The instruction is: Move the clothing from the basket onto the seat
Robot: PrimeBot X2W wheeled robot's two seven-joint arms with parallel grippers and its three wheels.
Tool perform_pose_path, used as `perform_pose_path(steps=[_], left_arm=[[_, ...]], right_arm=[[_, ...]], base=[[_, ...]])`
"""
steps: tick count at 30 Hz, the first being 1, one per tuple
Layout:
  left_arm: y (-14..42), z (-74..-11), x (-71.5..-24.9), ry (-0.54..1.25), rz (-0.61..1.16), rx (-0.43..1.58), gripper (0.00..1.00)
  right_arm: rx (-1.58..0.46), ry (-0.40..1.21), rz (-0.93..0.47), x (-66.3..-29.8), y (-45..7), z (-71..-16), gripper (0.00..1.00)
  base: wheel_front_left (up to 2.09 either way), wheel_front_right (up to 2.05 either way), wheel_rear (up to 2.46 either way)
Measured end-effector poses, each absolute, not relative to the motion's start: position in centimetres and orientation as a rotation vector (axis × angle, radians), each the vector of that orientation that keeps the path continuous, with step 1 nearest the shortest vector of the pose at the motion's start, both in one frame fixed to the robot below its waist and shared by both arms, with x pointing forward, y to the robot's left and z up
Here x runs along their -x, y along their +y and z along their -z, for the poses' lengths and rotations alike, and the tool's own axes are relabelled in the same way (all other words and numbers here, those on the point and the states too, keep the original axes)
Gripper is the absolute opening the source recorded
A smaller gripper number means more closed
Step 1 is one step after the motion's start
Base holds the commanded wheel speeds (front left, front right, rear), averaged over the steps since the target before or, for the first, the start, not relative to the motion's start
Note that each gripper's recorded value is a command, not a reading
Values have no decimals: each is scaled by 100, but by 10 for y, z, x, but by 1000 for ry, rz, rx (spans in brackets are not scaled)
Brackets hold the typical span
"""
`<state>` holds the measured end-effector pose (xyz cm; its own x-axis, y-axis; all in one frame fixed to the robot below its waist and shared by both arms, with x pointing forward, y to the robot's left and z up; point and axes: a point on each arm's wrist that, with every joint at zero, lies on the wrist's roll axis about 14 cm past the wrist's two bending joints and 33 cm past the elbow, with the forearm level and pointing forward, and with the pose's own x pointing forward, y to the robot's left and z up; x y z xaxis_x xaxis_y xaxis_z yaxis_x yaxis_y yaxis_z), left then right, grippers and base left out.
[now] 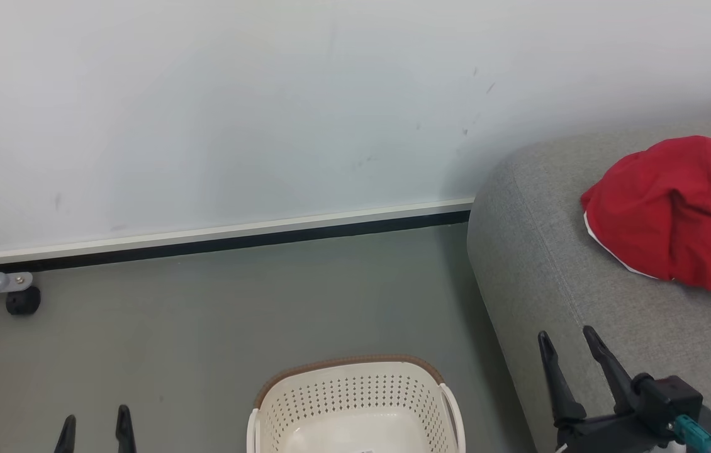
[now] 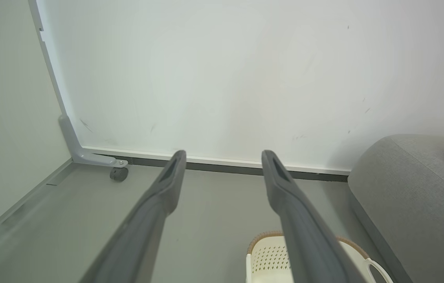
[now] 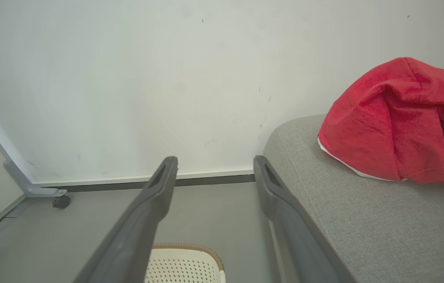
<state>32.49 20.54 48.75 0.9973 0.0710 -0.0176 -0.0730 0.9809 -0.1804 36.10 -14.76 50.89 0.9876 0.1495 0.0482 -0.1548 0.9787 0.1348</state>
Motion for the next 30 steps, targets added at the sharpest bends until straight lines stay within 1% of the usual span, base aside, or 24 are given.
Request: perform_pose_path(steps=[7,16,30], left_arm=[[210,-494,-321,-15,-103,191,100],[207,-501,-321,-36,-98,177,100],[207,-506,-321,-51,-102,172,100]], right_arm=[[-158,-38,-127,-350,-151,-507,100],[-158,-84,-115,-353,-154,-521,100],[-152,-106,-109,-351,-155,-527,100]], base=[[0,0,0],[0,0,0],[0,0,0]])
